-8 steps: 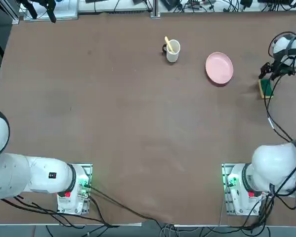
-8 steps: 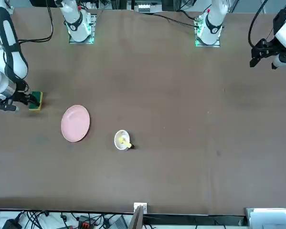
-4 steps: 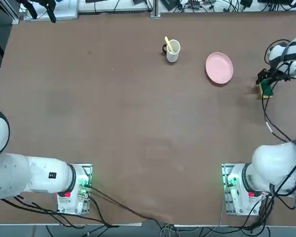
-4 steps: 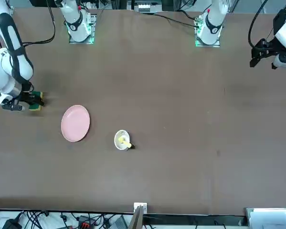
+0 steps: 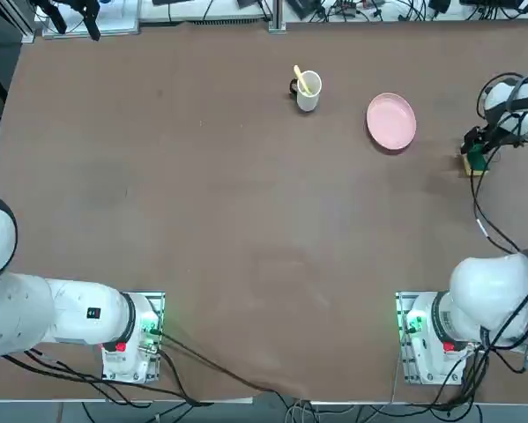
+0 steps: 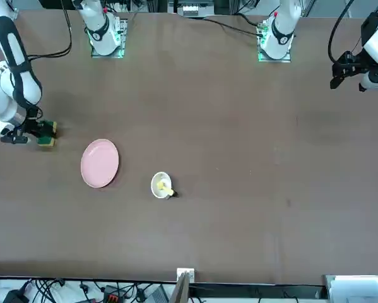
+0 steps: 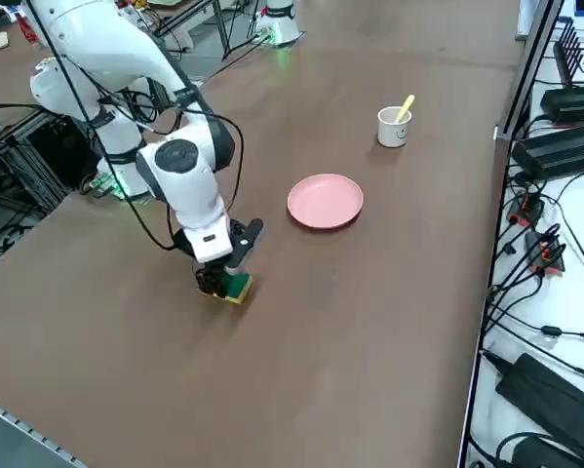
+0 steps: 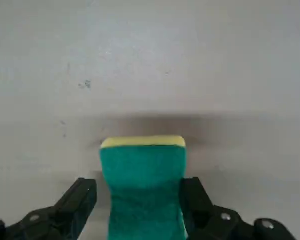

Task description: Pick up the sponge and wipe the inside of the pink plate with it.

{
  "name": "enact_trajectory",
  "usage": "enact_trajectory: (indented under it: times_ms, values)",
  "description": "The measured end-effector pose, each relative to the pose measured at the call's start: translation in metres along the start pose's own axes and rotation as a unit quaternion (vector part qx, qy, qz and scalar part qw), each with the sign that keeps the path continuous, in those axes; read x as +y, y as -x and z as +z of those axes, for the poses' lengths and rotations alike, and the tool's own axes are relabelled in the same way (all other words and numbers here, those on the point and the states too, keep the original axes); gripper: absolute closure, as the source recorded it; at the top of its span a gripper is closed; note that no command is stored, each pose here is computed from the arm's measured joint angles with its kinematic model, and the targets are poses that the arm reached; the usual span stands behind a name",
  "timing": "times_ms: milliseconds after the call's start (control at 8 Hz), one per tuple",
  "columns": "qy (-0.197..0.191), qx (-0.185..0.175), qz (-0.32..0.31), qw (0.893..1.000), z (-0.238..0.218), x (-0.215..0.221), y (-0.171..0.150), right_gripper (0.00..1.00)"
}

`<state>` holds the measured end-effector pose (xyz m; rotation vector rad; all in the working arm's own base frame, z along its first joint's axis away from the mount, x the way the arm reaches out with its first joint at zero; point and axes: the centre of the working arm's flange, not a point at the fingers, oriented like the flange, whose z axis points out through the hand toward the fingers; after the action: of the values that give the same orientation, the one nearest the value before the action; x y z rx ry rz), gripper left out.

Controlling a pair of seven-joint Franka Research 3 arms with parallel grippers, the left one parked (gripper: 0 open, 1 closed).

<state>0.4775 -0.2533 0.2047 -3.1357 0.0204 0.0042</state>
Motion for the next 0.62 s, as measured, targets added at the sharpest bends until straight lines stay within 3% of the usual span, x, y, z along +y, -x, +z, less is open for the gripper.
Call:
enact_trajectory:
  times_ms: [625]
  values:
    - [-0.007,-0.013,-0.013,1.0,0.015,0.007,0.01,0.01]
